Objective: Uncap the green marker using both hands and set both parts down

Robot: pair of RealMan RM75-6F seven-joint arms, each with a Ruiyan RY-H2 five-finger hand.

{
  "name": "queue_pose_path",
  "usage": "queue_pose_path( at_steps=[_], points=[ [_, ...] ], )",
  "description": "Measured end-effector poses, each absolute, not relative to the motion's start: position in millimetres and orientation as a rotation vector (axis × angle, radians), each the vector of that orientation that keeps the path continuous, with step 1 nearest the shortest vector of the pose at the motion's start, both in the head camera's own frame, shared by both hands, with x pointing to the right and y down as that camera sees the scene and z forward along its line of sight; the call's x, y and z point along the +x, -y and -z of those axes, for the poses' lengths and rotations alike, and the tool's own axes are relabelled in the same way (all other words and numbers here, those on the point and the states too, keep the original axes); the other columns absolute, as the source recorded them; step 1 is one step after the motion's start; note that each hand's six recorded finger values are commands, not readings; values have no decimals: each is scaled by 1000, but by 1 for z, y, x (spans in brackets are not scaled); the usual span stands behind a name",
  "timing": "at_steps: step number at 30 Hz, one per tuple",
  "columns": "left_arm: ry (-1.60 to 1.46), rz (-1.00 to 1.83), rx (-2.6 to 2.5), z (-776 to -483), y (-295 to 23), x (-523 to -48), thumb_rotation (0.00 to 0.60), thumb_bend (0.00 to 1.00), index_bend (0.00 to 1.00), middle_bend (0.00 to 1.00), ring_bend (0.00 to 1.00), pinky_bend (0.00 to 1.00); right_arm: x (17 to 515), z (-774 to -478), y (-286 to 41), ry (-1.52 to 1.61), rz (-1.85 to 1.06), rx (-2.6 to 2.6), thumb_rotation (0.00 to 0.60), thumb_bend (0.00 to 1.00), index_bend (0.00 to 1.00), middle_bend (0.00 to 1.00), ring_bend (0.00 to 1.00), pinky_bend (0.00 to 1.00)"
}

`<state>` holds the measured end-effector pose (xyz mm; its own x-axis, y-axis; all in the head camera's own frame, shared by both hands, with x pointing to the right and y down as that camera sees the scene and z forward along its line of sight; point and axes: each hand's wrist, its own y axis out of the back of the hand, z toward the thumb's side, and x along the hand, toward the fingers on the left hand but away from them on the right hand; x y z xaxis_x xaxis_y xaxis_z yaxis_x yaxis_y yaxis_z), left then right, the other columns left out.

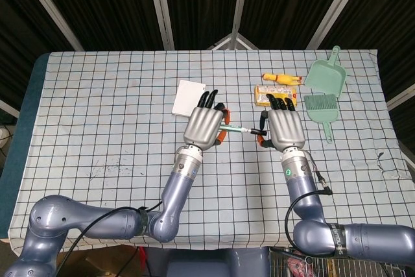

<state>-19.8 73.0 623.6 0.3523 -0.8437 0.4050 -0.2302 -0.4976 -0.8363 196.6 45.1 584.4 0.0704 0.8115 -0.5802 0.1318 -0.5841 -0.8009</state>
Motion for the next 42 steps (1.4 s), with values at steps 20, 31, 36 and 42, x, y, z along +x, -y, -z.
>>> queue_pose_path(
  at_steps=[20, 31, 36, 42],
  points=[
    [-896, 1235, -1893, -649, -74, -72, 600, 548, 677, 325, 0, 0, 239, -604, -47, 940, -1637, -1772, 600, 378, 706, 104, 119, 79],
    [-846, 1294, -1912, -689, -87, -103, 600, 545, 677, 313, 0, 0, 255, -637, -56, 936, -1635, -1824, 600, 378, 705, 104, 118, 79],
    [-839, 1308, -1898, -699, -89, -111, 600, 527, 547, 251, 0, 0, 256, -644, -60, 912, -1666, -1829, 600, 337, 487, 83, 53, 31],
    [-802, 1339, -1904, -703, -93, -116, 600, 527, 396, 197, 0, 0, 262, -647, -64, 824, -1752, -1791, 600, 208, 229, 43, 13, 12]
  ],
)
